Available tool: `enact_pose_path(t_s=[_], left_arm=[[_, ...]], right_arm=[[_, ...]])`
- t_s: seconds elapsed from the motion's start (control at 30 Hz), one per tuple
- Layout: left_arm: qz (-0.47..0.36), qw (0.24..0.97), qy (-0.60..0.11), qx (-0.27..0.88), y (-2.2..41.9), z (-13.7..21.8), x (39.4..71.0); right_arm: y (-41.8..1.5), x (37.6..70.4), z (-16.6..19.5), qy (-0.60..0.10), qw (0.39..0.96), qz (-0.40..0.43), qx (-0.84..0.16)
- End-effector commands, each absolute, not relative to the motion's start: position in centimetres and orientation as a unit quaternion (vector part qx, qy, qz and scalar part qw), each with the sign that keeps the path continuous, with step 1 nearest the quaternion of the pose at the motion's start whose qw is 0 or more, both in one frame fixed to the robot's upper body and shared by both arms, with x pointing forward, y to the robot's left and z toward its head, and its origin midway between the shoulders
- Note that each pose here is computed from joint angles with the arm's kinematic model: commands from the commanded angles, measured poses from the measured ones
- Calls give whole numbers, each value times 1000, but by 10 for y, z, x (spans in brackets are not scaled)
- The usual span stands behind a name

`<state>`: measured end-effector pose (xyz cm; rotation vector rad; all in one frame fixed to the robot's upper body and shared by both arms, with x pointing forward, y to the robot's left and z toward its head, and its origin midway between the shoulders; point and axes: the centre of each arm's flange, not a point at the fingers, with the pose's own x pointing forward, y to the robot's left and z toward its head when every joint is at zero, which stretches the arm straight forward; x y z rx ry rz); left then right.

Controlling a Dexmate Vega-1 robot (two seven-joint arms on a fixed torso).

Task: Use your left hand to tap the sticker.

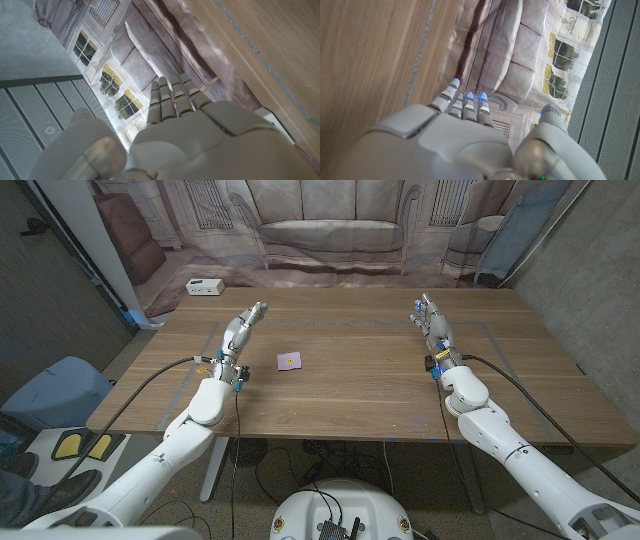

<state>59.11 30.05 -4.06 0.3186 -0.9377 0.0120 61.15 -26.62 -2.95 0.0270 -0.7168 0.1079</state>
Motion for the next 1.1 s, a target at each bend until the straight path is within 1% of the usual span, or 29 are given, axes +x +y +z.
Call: enact_pose_path(t_s=[0.03, 0.3, 0.73, 1.1], left_arm=[[42, 860, -457, 224, 303, -41, 581], [107, 820, -478, 296, 301, -40, 572], [143, 783, -469, 383, 297, -37, 564], [169, 757, -457, 435, 293, -36, 563]], right_arm=[[-258, 610, -33, -344, 937, 50, 18], [-255, 610, -36, -343, 938, 50, 17], [-253, 612, -40, -334, 941, 51, 23], [-254, 612, -43, -334, 941, 50, 28]])
